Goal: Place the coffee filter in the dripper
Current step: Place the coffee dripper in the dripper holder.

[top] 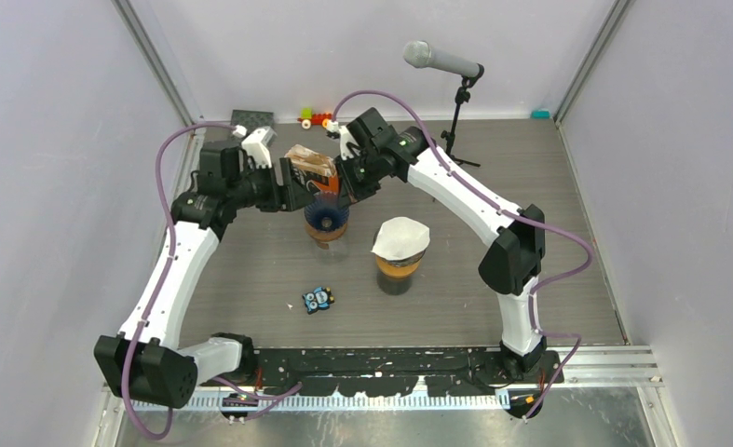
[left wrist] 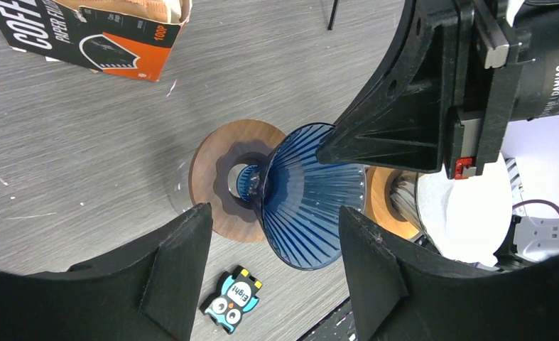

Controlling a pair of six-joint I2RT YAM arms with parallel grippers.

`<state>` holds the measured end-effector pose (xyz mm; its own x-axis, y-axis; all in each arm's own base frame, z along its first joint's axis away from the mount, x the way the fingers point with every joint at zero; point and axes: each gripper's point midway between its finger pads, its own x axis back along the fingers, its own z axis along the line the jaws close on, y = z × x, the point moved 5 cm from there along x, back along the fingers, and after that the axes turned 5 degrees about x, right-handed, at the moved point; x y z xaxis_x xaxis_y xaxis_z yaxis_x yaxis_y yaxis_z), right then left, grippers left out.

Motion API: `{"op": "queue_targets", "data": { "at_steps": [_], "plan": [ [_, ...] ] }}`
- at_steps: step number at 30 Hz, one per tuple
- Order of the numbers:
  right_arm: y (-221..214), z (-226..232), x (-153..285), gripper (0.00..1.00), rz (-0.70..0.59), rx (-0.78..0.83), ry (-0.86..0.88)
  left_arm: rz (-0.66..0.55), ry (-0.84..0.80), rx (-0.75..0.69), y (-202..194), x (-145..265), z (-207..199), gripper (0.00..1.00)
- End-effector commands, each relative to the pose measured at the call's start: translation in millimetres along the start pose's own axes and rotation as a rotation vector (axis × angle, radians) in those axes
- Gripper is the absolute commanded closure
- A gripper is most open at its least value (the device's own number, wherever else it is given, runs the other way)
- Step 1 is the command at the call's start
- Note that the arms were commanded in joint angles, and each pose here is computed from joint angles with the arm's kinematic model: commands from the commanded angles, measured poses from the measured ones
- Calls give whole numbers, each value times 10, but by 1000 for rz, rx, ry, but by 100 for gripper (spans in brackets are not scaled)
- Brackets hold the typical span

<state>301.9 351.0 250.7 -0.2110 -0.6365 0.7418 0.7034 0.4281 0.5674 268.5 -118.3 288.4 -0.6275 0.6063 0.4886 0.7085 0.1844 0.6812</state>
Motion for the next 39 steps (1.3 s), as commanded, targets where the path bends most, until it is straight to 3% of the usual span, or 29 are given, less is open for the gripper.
{"op": "queue_targets", "data": {
  "at_steps": [1,18,23,28,39],
  "plan": [
    [56,51,75,100,-29,18,3,-22,-4,-32,43,-73,-7,33],
    [69,-33,-14,99,-11,37,-38,59,61,-38,-89,-330,201,47],
    [81,-39,-32,99,-10,37,-36,68,58,-39,-102,-358,217,55],
    [81,-47,-64,99,-4,37,-36,86,46,-35,-122,-397,229,72],
    [62,-86,-129,100,11,40,-44,126,50,-22,-207,-464,291,87]
  ]
}}
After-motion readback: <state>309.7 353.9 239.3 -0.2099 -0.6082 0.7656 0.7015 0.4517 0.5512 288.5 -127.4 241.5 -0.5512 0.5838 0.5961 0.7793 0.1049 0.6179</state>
